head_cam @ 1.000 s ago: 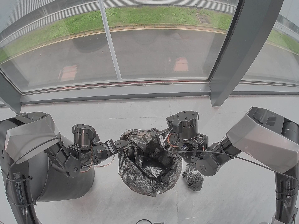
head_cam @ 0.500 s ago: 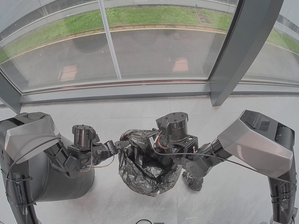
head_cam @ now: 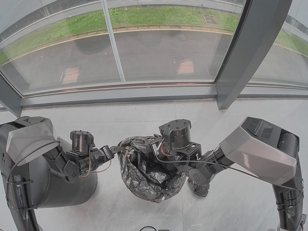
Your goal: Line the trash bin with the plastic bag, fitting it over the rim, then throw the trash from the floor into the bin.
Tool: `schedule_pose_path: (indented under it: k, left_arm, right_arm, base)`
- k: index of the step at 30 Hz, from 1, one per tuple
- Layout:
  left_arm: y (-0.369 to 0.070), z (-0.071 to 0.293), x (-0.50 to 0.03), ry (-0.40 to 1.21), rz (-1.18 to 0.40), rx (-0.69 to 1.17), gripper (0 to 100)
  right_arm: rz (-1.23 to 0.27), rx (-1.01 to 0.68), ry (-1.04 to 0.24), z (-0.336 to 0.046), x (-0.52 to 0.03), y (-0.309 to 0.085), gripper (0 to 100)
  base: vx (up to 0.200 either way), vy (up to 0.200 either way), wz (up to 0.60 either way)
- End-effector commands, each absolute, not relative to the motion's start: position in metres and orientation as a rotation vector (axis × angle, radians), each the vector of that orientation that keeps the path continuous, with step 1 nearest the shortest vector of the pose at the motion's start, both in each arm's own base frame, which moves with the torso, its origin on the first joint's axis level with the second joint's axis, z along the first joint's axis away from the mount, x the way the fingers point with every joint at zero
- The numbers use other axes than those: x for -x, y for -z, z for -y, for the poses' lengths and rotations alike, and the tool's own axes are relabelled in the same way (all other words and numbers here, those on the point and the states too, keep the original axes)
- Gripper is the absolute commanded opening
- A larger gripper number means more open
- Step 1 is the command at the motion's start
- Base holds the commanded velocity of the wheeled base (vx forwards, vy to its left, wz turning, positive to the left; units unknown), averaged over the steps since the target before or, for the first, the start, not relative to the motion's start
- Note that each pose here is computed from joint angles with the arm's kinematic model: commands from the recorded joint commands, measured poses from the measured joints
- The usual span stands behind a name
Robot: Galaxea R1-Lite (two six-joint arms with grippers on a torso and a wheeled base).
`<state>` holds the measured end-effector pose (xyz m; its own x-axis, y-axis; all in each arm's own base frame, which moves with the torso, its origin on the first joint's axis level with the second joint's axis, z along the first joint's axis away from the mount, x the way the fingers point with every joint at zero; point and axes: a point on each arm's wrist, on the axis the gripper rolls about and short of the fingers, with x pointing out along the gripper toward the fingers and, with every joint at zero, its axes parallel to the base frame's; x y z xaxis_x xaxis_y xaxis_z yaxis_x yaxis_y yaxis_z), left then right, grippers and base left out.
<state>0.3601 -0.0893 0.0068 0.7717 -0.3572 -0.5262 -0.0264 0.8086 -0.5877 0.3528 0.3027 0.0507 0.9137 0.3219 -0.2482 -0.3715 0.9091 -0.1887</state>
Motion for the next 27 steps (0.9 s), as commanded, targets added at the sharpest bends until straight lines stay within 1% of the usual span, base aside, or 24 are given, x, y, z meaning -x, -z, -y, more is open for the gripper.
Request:
schedule_pose_path:
  k: [1, 16, 24, 27]
  left_arm:
    - [0.004, 0.087, -0.361, 0.177, -0.697, 0.612, 100]
    - [0.039, 0.092, -0.374, 0.167, -0.741, 0.535, 100]
    - [0.042, 0.094, -0.374, 0.171, -0.769, 0.487, 100]
    - [0.044, 0.095, -0.375, 0.148, -0.785, 0.448, 100]
  right_arm:
    - [-0.22, 0.237, -0.359, -0.302, -0.353, -0.047, 100]
    - [-0.222, 0.238, -0.357, -0.302, -0.354, -0.045, 100]
    - [-0.205, 0.229, -0.355, -0.302, -0.355, -0.046, 100]
    - [-0.209, 0.23, -0.355, -0.302, -0.355, -0.045, 100]
  base:
    - [0.0, 0.0, 0.0]
    - [0.0, 0.0, 0.0]
    - [0.0, 0.0, 0.0]
    - [0.0, 0.0, 0.0]
